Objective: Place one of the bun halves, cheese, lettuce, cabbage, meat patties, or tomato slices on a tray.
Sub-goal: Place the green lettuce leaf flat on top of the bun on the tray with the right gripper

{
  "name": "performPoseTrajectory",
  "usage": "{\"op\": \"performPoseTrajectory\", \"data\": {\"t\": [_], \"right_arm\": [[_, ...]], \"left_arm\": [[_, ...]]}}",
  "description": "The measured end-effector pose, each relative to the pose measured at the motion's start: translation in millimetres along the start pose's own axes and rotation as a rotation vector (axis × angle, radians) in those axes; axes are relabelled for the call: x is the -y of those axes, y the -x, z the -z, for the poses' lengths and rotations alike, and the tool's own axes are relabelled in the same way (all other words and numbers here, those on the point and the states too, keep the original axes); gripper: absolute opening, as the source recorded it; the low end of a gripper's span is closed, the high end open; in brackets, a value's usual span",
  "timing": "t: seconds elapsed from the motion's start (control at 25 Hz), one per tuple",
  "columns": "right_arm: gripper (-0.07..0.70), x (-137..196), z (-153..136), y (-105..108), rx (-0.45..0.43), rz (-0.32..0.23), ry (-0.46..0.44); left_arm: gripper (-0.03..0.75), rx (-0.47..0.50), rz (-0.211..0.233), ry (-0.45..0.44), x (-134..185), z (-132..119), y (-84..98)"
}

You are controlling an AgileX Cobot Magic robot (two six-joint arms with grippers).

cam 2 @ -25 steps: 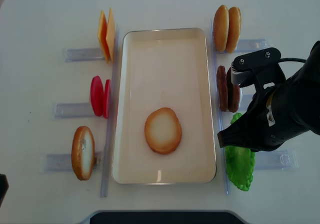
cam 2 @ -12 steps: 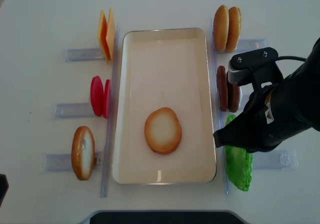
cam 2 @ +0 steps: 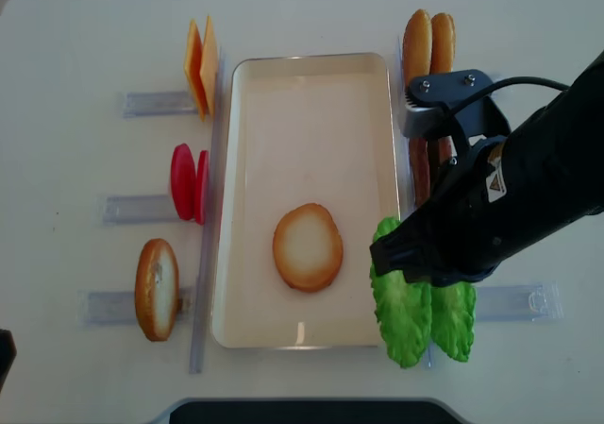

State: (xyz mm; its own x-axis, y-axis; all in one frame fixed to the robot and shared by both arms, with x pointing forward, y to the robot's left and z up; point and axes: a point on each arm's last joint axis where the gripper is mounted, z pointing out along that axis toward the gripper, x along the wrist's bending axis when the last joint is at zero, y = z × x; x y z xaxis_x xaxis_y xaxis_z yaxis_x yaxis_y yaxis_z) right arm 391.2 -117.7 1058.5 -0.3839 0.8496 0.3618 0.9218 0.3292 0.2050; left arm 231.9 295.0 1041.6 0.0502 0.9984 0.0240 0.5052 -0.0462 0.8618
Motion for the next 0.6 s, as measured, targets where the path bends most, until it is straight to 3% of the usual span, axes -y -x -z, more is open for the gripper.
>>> {"op": "performPoseTrajectory", "data": {"t": [0.2, 0.6], "right_arm": [[0.054, -2.3, 0.8, -10.6, -0.116, 0.017, 0.025], [0.054, -24.8, -12.9, -19.2, -0.221, 0.009, 0.157]], "left_arm": [[-0.007, 0.000, 0.000, 0.000, 0.0, 0.0, 0.0], [-0.007, 0.000, 0.000, 0.000, 0.0, 0.0, 0.0]]}}
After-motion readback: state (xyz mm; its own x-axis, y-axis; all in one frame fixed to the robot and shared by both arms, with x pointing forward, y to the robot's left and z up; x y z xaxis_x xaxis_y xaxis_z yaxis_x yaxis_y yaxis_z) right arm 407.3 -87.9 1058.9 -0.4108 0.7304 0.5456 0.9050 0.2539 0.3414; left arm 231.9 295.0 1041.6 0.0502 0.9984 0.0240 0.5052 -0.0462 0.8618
